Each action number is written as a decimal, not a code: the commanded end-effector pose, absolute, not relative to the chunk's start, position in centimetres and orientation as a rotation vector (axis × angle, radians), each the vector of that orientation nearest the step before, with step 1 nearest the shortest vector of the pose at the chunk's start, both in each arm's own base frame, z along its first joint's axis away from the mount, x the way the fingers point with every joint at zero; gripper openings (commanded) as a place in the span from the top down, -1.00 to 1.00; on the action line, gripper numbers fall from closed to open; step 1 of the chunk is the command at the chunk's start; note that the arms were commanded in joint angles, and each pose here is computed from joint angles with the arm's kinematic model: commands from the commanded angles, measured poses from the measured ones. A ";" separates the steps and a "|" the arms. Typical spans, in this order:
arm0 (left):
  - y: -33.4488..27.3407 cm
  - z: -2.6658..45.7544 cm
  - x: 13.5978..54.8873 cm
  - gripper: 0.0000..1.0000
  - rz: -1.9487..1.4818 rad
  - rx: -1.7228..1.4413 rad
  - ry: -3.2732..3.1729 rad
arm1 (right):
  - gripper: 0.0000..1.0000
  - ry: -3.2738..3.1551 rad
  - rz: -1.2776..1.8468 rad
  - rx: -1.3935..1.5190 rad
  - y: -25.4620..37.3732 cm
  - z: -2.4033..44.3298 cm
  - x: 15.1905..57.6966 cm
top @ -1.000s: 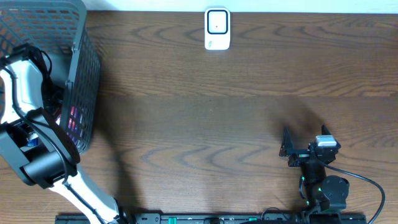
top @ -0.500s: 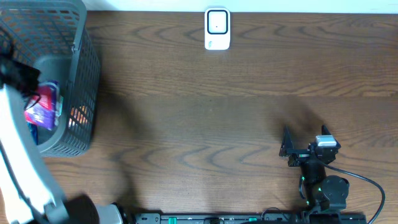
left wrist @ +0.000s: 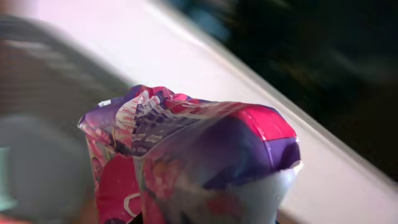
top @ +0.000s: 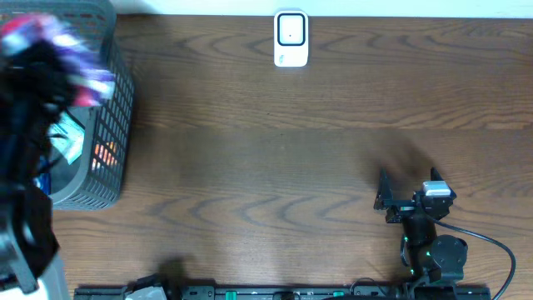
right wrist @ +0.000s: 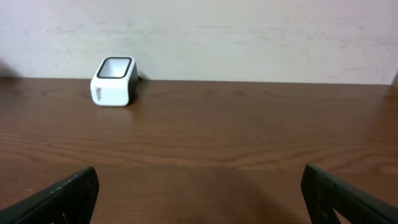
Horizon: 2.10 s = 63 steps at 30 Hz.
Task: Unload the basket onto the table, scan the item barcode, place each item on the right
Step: 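Carry the purple pack past the scanner and drop it on the table, then return the left gripper to the basket and grasp the green wipes pack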
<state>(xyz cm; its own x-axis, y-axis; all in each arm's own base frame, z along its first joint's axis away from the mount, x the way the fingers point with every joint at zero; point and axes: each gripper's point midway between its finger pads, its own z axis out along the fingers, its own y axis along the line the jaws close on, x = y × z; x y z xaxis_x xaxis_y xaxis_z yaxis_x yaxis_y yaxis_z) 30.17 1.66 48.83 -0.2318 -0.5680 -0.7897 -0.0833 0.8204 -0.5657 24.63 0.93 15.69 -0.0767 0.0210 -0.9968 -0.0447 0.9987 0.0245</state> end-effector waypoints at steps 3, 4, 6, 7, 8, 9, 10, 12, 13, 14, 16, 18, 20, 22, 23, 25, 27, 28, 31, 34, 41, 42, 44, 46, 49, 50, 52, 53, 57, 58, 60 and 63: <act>-7.5 47.3 31.3 0.85 -0.696 -0.158 1.908 | -0.98 1.647 0.058 -0.005 0.8 15.6 24.6; -8.4 46.4 31.9 0.85 -0.686 -0.153 1.940 | -0.98 1.647 0.058 -0.005 0.8 15.6 24.6; -10.2 44.2 33.5 0.85 -0.649 -0.144 2.014 | -0.99 1.647 0.058 -0.005 0.8 15.6 24.6; -11.3 43.0 34.2 0.85 -0.632 -0.133 2.051 | -0.98 1.647 0.058 -0.005 0.8 15.6 24.6; -12.4 41.8 35.0 0.85 -0.617 -0.118 2.088 | -0.98 1.647 0.058 -0.005 0.8 15.6 24.6; -13.7 40.6 35.7 0.85 -0.604 -0.100 2.125 | -0.98 1.647 0.058 -0.005 0.8 15.6 24.6; -15.0 39.3 36.3 0.85 -0.590 -0.081 2.161 | -0.99 1.647 0.058 -0.005 0.8 15.6 24.6; -17.2 36.5 38.0 0.85 -0.533 -0.056 2.220 | -0.98 1.647 0.058 -0.005 0.8 15.6 24.6; -18.1 35.0 39.0 0.85 -0.488 -0.052 2.242 | -0.98 1.647 0.058 -0.005 0.8 15.6 24.6; -18.9 33.6 40.0 0.85 -0.445 -0.048 2.262 | -0.99 1.647 0.058 -0.005 0.8 15.6 24.6; -20.9 30.5 41.6 0.85 -0.393 -0.008 2.303 | -0.98 1.647 0.058 -0.005 0.8 15.6 24.6; -23.2 27.5 42.7 0.85 -0.385 0.040 2.346 | -0.98 1.647 0.058 -0.005 0.8 15.6 24.6; -25.4 24.4 43.5 0.86 -0.377 0.080 2.389 | -0.98 1.647 0.058 -0.005 0.8 15.6 24.6; -27.7 21.2 44.0 0.85 -0.362 0.144 2.425 | -0.99 1.647 0.058 -0.005 0.8 15.6 24.6; -28.8 19.8 44.1 0.85 -0.354 0.185 2.436 | -0.99 1.647 0.058 -0.005 0.8 15.6 24.6; -31.0 17.2 44.1 0.85 -0.348 0.256 2.449 | -0.99 1.647 0.058 -0.005 0.8 15.6 24.6; -33.0 15.1 44.0 0.85 -0.348 0.313 2.453 | -0.98 1.647 0.058 -0.005 0.8 15.6 24.6; -33.9 14.2 43.9 0.84 -0.349 0.343 2.451 | -0.99 1.647 0.058 -0.005 0.8 15.6 24.6; -36.0 12.3 43.7 0.78 -0.365 0.380 2.443 | -0.99 1.647 0.058 -0.005 0.8 15.6 24.6; -37.2 11.7 43.6 0.33 -0.380 0.400 2.429 | -0.98 1.647 0.058 -0.005 0.8 15.6 24.6; -37.7 13.0 44.1 -0.40 -0.410 0.388 2.383 | -0.99 1.647 0.058 -0.005 0.8 15.6 24.6; -37.6 13.5 44.1 -0.42 -0.415 0.386 2.375 | -0.98 1.647 0.058 -0.005 0.8 15.6 24.6; -37.4 15.0 44.2 -0.44 -0.428 0.375 2.351 | -0.99 1.647 0.058 -0.005 0.8 15.6 24.6; -36.9 17.0 44.4 -0.44 -0.444 0.357 2.319 | -0.98 1.647 0.058 -0.005 0.8 15.6 24.6; -35.2 21.2 44.9 -0.44 -0.468 0.309 2.253 | -0.98 1.647 0.058 -0.005 0.8 15.6 24.6; -34.0 22.9 45.0 -0.44 -0.470 0.287 2.233 | -0.99 1.647 0.058 -0.005 0.8 15.6 24.6; -31.7 25.5 45.2 -0.44 -0.459 0.251 2.207 | -0.99 1.647 0.058 -0.005 0.8 15.6 24.6; -30.1 26.8 45.3 -0.44 -0.440 0.243 2.191 | -0.99 1.647 0.058 -0.005 0.8 15.6 24.6; -21.7 30.5 46.2 -0.45 -0.298 0.168 2.166 | -0.98 1.647 0.058 -0.005 0.8 15.6 24.6; -19.0 31.2 46.4 -0.44 -0.248 0.107 2.165 | -0.98 1.647 0.058 -0.005 0.8 15.6 24.6; -12.9 32.5 46.7 -0.45 -0.137 -0.030 2.159 | -0.99 1.647 0.058 -0.005 0.8 15.6 24.6; -3.4 34.0 46.2 -0.57 -0.006 -0.243 2.136 | -0.98 1.647 0.058 -0.005 0.8 15.6 24.6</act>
